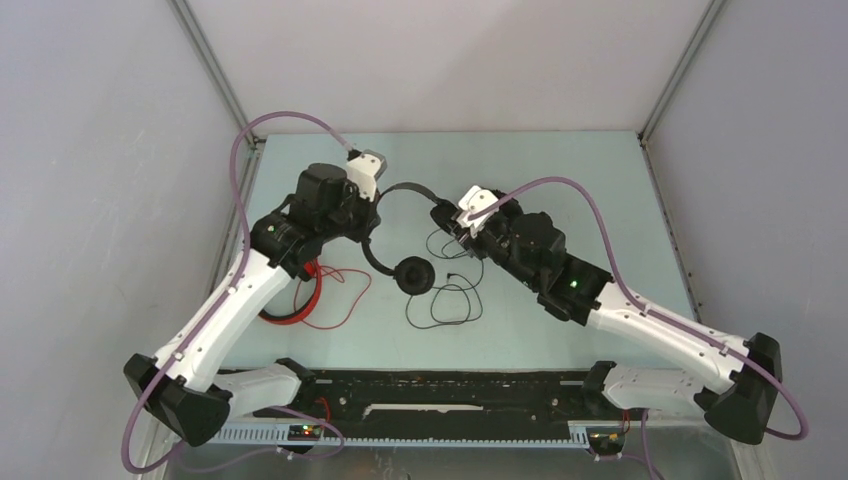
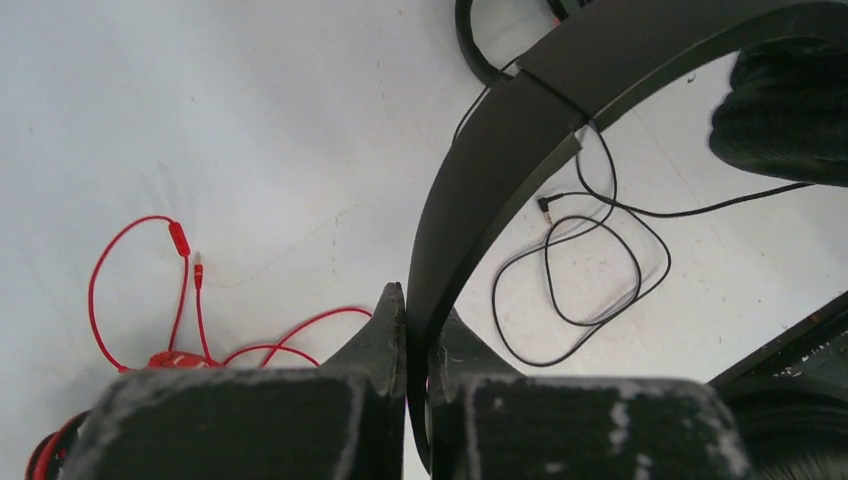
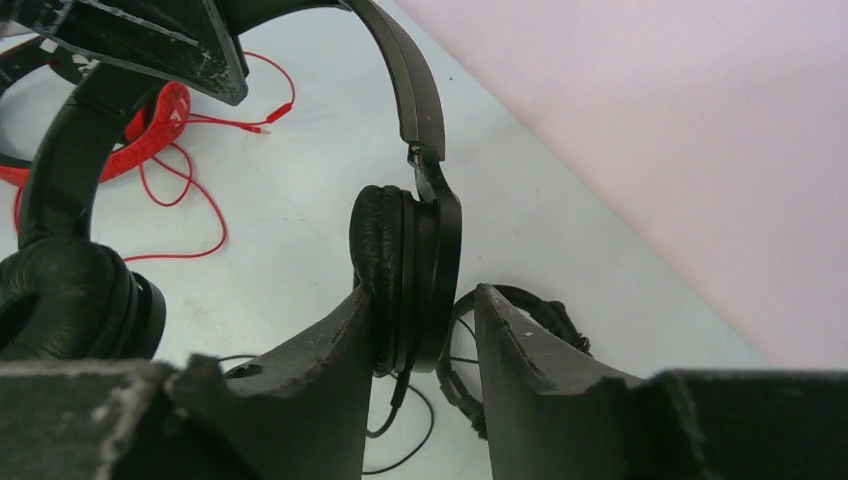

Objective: Wrap the headphones
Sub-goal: Wrap the headphones cable around the headphones.

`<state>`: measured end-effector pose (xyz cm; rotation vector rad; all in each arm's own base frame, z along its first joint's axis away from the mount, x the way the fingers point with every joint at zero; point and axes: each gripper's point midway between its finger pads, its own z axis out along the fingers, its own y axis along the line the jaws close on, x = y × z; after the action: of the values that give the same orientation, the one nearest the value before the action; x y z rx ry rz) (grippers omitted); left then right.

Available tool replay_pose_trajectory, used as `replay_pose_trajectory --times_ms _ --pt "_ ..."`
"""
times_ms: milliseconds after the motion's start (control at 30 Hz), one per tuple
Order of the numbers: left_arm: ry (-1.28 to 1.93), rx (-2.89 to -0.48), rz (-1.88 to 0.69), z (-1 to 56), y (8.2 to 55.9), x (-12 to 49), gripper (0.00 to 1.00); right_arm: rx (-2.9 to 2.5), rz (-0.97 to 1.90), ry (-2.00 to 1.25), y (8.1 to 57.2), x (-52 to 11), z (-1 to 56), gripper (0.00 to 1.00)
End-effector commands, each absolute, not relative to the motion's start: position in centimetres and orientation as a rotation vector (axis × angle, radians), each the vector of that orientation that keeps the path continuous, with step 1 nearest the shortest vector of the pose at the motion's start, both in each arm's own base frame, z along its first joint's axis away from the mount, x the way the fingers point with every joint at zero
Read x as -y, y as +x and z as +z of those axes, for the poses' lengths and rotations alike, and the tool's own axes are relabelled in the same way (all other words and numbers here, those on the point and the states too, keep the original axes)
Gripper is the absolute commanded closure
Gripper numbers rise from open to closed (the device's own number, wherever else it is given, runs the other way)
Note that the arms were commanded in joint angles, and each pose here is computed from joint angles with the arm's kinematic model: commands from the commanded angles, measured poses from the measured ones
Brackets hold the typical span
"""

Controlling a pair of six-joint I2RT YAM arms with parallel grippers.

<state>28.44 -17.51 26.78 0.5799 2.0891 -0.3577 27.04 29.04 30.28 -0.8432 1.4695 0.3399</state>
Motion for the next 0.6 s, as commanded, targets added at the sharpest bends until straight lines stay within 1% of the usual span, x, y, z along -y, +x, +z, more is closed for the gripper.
replay_pose_trajectory --times_ms 0,33,67,133,200,233,333,400,567 --pt "0.513 -2.033 -0.415 30.0 28.5 18.2 1.00 -1.466 0.298 -0.897 25.8 -26.8 30.9 0.50" --pt "0.504 -2.035 -0.417 30.1 28.6 18.2 1.00 -1.452 0.336 -0.935 24.8 -27.0 31.0 0.42" --pt "0.500 -2.035 -0.420 30.2 28.7 18.3 1.00 -1.432 0.369 -0.963 24.0 -27.2 31.3 0.37" --pt "0.493 -2.040 -0.423 30.3 28.8 18.4 1.00 -1.382 0.416 -1.027 22.3 -27.7 31.8 0.29" --pt "0.483 -2.051 -0.422 30.2 28.9 18.4 1.00 -1.307 0.457 -1.128 20.4 -28.8 31.9 0.23" --pt "0.471 -2.058 -0.418 30.2 29.0 18.3 1.00 -1.266 0.467 -1.194 19.4 -29.5 31.7 0.22" --pt "0.457 -2.073 -0.399 30.0 29.1 18.0 1.00 -1.120 0.380 -1.394 17.2 -31.3 30.5 0.21" --pt "0.454 -2.080 -0.389 30.0 29.1 17.9 1.00 -1.077 0.260 -1.430 17.0 -31.9 30.3 0.19" --pt "0.460 -2.083 -0.384 30.2 29.0 17.8 1.00 -0.965 0.153 -1.496 15.6 -34.3 30.1 0.16"
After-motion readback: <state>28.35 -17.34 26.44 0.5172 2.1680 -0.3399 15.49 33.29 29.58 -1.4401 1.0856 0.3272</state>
